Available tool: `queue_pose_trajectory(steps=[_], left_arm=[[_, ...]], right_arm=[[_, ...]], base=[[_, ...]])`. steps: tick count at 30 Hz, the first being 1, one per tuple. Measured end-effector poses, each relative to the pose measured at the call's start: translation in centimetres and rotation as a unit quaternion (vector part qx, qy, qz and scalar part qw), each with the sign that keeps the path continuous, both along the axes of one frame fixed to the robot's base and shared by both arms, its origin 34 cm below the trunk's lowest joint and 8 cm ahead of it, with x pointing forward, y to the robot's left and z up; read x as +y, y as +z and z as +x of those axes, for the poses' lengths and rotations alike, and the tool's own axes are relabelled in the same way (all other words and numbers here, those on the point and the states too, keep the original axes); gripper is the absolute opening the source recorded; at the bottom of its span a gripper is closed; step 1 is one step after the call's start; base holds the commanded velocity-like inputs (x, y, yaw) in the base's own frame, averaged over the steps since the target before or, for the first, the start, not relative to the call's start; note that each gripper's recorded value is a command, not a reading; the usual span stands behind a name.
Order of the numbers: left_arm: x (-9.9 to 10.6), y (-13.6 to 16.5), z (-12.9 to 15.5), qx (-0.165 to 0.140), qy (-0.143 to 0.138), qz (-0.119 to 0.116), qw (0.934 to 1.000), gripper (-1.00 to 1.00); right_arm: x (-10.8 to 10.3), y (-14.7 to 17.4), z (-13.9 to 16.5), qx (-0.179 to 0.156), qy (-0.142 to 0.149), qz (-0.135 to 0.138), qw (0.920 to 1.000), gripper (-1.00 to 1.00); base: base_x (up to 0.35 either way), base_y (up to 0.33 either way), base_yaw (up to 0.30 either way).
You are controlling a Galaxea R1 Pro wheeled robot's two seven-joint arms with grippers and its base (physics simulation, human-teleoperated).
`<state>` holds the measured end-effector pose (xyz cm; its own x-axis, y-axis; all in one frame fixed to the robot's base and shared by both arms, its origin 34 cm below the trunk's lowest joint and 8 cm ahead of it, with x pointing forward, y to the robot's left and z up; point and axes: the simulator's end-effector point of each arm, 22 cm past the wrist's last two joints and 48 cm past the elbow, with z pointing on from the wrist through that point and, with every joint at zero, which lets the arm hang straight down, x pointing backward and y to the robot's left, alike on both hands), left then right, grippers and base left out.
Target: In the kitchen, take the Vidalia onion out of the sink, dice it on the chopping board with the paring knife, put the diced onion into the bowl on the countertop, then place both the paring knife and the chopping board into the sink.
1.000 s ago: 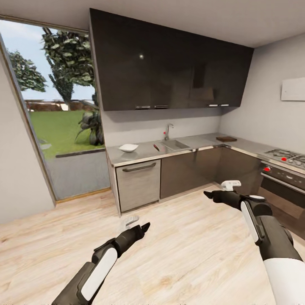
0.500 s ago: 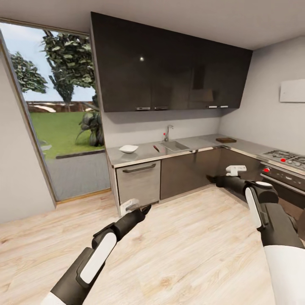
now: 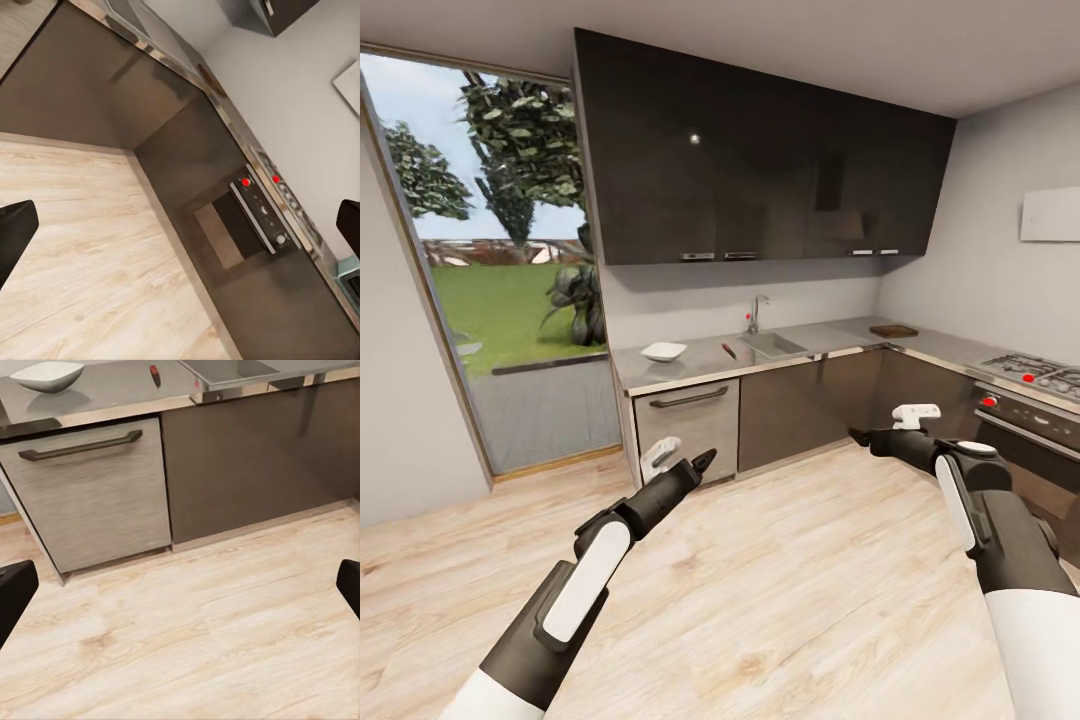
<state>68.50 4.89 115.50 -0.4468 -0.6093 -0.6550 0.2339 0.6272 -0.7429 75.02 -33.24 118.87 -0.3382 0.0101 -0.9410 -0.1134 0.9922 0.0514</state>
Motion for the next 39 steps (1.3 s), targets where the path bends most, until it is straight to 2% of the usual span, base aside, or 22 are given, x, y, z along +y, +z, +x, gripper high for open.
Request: queue_pose_trajectory(steps=[11,30,39], left_arm=[[-0.06,0.10,-0.06,-0.002,-0.001,-0.001,1.0000,1.00],[0.31,-0.03,0.04,0.001,0.002,-0.001,1.0000,1.00],[0.36,-0.45,0.13,0.005,0.002,0.003,1.0000,1.00]], right_arm=[[-0.06,0.06,-0.08,-0.001,0.000,-0.001,1.0000,1.00],[0.18,0.18,-0.13,-0.004,-0.002,0.004,1.0000,1.00],[0.13,0.27,-0.07,-0.004,-0.003,0.004,1.0000,1.00]], base=[[0.043,0.000,0.000],[0.330,0.000,-0.003],[0.344,0.000,-0.235]])
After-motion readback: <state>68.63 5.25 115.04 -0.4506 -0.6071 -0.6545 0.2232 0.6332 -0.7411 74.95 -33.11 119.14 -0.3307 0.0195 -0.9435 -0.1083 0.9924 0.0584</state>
